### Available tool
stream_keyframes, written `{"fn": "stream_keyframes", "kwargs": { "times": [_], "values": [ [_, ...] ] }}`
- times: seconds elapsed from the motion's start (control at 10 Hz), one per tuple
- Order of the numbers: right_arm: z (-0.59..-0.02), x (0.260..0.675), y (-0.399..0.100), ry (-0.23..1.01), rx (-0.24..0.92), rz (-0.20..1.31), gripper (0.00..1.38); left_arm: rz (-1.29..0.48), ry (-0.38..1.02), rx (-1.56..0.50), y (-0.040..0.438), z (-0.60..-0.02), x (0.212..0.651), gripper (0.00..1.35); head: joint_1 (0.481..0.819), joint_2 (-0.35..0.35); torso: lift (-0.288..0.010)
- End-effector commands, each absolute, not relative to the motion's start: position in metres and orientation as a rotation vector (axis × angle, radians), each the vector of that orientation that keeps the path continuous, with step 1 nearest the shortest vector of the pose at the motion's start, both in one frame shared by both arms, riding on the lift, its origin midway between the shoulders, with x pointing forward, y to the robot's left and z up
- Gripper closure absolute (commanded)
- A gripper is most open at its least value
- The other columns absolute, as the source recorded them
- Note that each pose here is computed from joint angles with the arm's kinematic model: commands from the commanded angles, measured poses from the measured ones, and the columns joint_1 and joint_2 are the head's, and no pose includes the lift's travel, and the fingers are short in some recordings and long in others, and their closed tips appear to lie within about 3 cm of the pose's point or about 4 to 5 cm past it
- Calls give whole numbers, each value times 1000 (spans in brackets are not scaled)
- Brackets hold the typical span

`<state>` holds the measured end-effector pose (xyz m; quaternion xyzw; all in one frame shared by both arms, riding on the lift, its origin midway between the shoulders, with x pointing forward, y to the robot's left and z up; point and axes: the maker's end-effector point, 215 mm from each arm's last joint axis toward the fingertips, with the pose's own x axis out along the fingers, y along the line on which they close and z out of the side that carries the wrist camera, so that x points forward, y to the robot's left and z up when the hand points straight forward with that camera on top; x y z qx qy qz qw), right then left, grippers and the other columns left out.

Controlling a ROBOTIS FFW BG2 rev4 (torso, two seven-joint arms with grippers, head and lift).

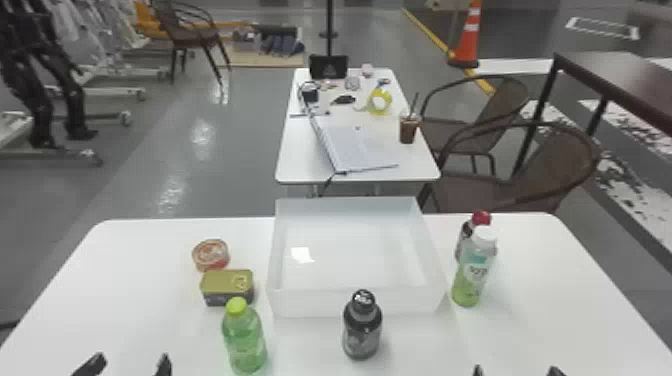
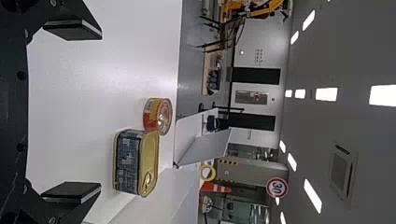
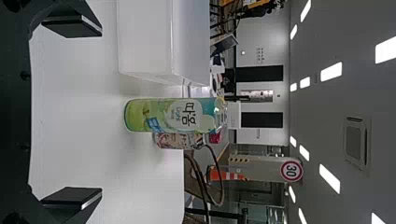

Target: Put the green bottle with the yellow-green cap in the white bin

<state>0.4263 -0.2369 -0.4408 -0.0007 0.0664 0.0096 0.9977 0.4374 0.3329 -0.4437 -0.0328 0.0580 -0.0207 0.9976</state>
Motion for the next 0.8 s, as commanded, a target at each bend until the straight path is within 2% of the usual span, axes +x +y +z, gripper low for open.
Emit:
{"fn": "stream_keyframes", "kwargs": {
  "times": [0.0, 0.7],
  "values": [
    [-441, 426, -237, 133, -1, 19, 94, -49, 117, -74, 327, -445, 438, 156, 549, 0, -100],
    [-444, 426, -236, 139, 16, 17, 94, -84, 110, -122, 303, -447, 443, 150, 549, 0, -100]
  ]
}}
